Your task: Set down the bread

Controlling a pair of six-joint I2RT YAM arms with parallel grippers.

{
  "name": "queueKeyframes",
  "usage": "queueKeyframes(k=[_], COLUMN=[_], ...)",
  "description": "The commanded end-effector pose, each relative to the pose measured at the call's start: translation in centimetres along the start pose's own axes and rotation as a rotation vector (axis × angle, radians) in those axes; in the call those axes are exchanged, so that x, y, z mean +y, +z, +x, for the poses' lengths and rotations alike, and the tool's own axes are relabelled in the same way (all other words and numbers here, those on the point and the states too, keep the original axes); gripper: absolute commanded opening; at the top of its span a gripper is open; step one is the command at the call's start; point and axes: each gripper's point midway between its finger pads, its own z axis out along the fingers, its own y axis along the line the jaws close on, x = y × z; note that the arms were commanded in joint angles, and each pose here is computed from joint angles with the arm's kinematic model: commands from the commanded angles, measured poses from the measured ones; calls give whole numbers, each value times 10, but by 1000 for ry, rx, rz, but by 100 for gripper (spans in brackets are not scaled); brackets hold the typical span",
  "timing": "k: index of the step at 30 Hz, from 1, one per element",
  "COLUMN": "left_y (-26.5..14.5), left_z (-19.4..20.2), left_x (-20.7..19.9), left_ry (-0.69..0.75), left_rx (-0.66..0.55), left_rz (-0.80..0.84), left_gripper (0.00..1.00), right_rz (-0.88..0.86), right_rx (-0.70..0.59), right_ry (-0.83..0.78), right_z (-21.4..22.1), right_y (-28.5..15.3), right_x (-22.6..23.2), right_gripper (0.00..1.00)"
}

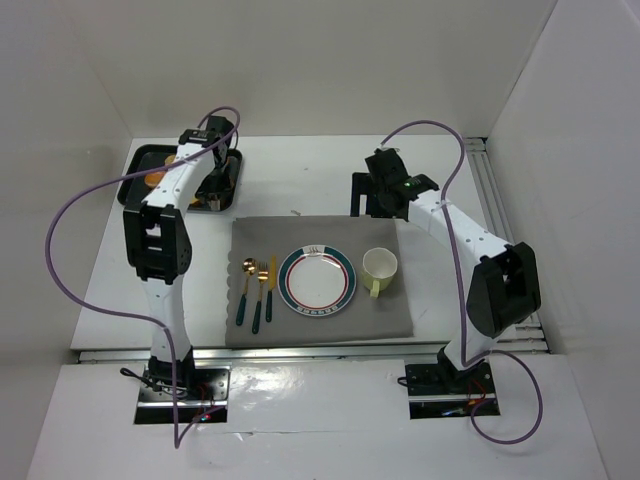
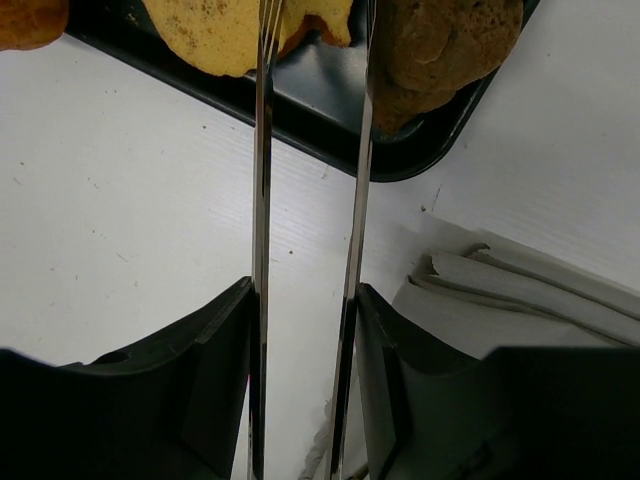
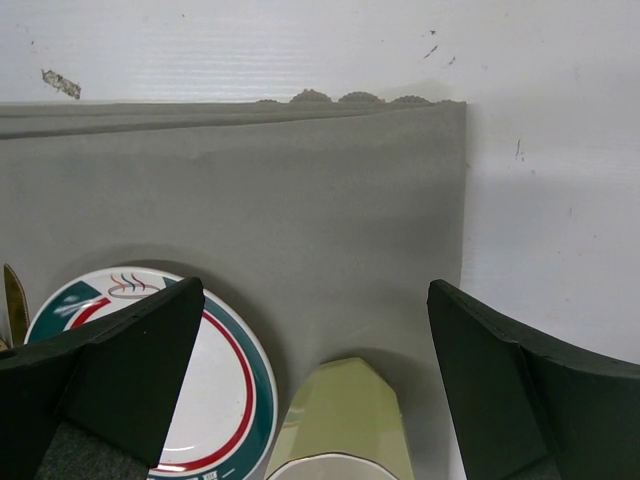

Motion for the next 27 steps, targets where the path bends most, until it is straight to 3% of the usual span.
queueKeyframes(k=[1, 10, 16, 23, 27], left_y=[-9, 1, -3, 0, 5], left_z=[-16, -14, -13, -12, -9], left_x=[3, 14, 13, 12, 11], left_ry=[3, 53, 66, 85, 93], left_rx=[-53, -47, -47, -46, -31], left_rz=[-40, -150, -156, -185, -191], left_gripper=[54, 55, 55, 62, 60], right_rz=[-34, -31, -40, -40, -45], right_rx=[-68, -59, -57, -57, -45], right_ry=[23, 21, 21, 21, 19], right_z=[-26, -24, -25, -25, -22], right_y=[-6, 0, 1, 1, 4], right_x=[9, 9, 12, 12, 13], right_gripper=[100, 100, 100, 100, 100])
